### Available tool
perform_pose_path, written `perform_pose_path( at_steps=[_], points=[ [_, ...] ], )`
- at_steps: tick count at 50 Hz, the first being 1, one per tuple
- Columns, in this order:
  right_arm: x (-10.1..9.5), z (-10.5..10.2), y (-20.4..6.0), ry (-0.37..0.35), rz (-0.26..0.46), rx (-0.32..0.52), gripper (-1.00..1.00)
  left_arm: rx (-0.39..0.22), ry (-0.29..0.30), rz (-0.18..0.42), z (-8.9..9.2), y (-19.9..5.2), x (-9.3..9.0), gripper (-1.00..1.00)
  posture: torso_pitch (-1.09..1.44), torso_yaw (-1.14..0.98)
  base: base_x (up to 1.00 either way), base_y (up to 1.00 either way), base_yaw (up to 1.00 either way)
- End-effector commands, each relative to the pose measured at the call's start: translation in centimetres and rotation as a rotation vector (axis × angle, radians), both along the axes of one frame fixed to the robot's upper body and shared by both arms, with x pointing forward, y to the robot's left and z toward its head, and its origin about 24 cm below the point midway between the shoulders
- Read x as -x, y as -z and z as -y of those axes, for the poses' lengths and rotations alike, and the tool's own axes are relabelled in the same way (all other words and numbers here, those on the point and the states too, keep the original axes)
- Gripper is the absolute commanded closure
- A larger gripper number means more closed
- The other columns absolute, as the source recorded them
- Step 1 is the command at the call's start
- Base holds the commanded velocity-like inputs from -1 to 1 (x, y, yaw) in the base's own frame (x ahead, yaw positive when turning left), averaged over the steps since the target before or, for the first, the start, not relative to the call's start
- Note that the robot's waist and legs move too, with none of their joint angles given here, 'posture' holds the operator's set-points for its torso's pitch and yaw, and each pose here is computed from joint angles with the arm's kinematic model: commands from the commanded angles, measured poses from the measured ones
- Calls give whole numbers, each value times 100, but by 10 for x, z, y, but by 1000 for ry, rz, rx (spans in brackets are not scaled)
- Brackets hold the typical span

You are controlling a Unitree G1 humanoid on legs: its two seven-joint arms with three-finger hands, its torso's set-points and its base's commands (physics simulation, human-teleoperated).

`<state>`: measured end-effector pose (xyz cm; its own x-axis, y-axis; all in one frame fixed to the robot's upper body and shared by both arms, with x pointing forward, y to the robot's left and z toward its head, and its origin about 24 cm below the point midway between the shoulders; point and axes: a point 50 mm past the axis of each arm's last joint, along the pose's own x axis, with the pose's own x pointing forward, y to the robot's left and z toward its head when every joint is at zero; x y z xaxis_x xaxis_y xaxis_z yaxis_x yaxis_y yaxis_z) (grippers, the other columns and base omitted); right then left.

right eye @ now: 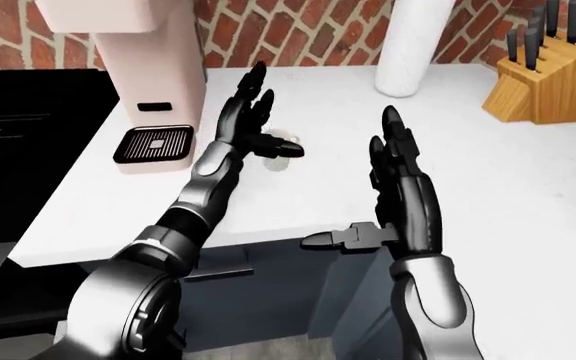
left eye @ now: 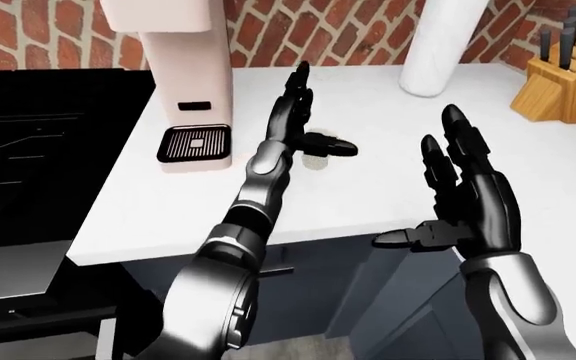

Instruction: Pick the mug from under the coffee machine dispenser and place it on the counter.

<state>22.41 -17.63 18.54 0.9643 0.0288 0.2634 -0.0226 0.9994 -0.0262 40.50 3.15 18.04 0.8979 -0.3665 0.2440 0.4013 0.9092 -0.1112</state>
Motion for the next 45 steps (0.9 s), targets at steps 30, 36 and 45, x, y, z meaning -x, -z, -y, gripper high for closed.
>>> perform_pose_path(
  at_steps=[30, 36, 45],
  points=[
    [5, -2, -13, -6, 79, 10, -100, 10, 69, 250, 21, -89, 21, -100, 0, 0, 0, 0, 0],
    [5, -3, -13, -7, 80, 10, -100, -15, 71, 277, 20, -99, 31, -100, 0, 0, 0, 0, 0],
    [4, -3, -14, -6, 82, 12, -100, -88, 76, 309, 17, -114, 54, -100, 0, 0, 0, 0, 0]
  ],
)
